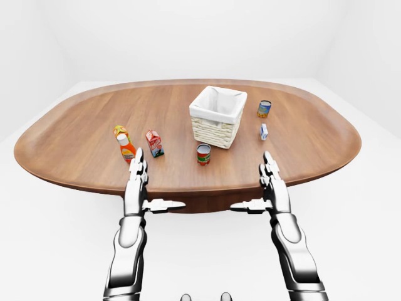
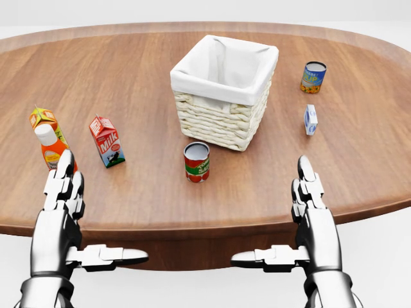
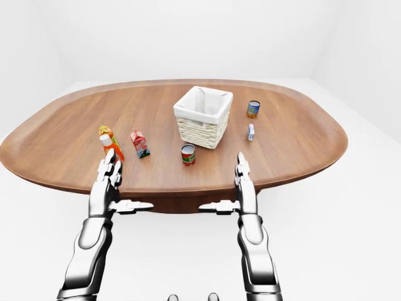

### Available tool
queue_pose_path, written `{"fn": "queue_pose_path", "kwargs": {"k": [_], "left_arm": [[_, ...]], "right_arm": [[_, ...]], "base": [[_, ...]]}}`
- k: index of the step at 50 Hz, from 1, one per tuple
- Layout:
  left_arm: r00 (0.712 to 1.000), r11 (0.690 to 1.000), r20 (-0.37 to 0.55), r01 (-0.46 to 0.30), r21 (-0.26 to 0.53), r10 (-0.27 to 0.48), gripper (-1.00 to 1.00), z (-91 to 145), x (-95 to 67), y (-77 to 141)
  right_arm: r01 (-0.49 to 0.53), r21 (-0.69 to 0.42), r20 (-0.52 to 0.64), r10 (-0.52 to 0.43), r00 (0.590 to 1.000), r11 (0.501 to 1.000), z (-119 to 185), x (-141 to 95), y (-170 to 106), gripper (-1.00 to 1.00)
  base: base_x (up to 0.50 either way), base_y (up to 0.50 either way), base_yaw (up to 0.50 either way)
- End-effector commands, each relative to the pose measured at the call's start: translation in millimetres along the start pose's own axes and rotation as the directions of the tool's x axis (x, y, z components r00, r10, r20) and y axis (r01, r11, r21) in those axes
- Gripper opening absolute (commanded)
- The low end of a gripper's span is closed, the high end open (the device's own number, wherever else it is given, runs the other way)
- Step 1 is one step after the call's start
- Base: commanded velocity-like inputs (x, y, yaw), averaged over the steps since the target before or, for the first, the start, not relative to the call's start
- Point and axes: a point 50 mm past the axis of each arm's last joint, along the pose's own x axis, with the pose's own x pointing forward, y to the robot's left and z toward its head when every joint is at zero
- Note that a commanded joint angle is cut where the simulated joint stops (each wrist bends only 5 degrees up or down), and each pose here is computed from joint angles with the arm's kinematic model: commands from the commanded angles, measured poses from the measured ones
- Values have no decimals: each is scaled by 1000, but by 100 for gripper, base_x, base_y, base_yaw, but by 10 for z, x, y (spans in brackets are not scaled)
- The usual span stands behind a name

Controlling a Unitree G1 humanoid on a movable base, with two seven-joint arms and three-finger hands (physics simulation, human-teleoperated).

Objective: Pick the milk and place it in the basket.

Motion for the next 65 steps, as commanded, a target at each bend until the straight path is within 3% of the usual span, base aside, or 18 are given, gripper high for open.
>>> {"fn": "queue_pose_path", "kwargs": {"k": [1, 6, 11, 23, 32, 42, 65], "left_arm": [[990, 990, 139, -53, 127, 35, 100, 296, -87, 128], [980, 984, 197, -62, 169, 28, 100, 402, -177, 82], [978, 986, 207, -58, 157, 24, 100, 485, -225, 93], [973, 985, 229, -68, 157, 31, 100, 563, -247, 114], [971, 983, 237, -79, 166, 38, 100, 554, -242, 132], [962, 982, 271, -88, 167, 40, 100, 705, -308, 197], [964, 982, 264, -65, 177, 16, 100, 657, -309, 138]], "right_arm": [[15, -45, 91, -11, 996, 999, 210, -101, -12, 100], [34, -65, 151, -24, 988, 997, 348, -158, -26, 100], [33, -65, 164, -22, 986, 997, 380, -177, -31, 100], [51, -53, 240, -37, 970, 997, 560, -247, -89, 100], [50, -49, 245, -36, 969, 998, 573, -264, -100, 100], [47, -41, 257, -35, 966, 998, 603, -284, -105, 100], [46, -32, 277, -35, 960, 998, 649, -301, -128, 100]], "base": [[0, 0, 0], [0, 0, 0], [0, 0, 0], [0, 0, 0], [0, 0, 0], [0, 0, 0], [20, 0, 0]]}}
